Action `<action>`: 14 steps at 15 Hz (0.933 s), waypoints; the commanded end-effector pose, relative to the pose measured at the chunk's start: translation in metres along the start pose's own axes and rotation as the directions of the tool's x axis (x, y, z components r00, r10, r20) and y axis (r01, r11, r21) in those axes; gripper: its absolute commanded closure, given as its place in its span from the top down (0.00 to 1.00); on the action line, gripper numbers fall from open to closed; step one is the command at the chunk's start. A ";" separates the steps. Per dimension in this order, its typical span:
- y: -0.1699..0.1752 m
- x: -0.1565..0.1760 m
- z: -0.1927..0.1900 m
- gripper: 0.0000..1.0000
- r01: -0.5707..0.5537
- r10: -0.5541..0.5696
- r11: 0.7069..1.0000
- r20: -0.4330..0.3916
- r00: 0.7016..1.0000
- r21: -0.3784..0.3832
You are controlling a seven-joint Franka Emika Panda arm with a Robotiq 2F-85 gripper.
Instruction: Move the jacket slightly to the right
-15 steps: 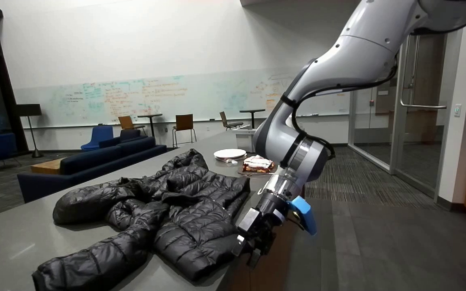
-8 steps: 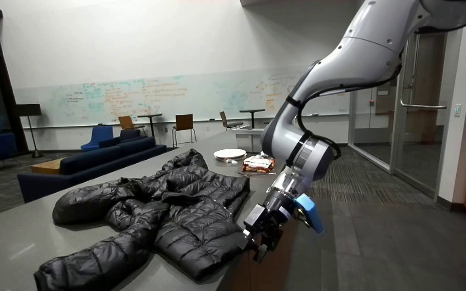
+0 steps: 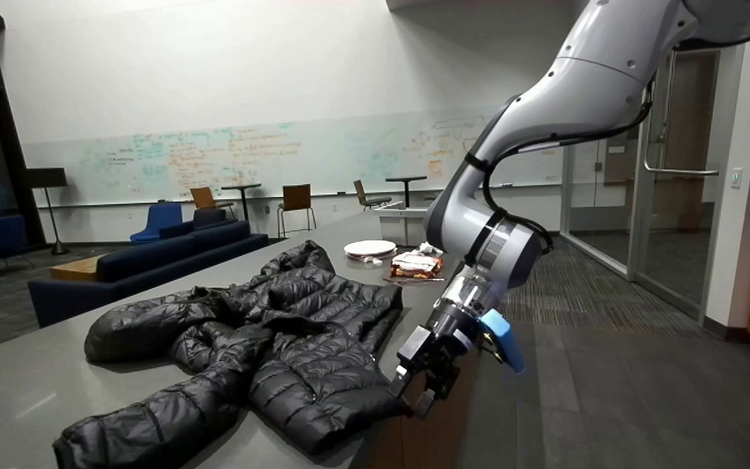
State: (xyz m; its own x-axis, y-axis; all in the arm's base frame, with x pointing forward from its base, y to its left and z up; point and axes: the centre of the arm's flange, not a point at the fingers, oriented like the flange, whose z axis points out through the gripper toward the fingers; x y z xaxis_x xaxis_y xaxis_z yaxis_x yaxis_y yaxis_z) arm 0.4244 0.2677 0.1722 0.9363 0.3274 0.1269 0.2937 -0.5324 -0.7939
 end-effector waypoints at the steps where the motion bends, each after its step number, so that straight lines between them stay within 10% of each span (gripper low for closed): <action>1: -0.001 -0.010 -0.008 1.00 -0.009 0.009 1.000 -0.023 1.000 -0.006; 14: -0.006 0.004 0.008 1.00 0.094 -0.094 0.995 -0.010 0.996 0.024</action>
State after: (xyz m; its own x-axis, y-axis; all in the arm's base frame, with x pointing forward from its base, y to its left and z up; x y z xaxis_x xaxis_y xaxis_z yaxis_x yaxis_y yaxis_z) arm 0.4233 0.2722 0.1721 0.9144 0.3656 0.1738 0.3517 -0.5049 -0.7883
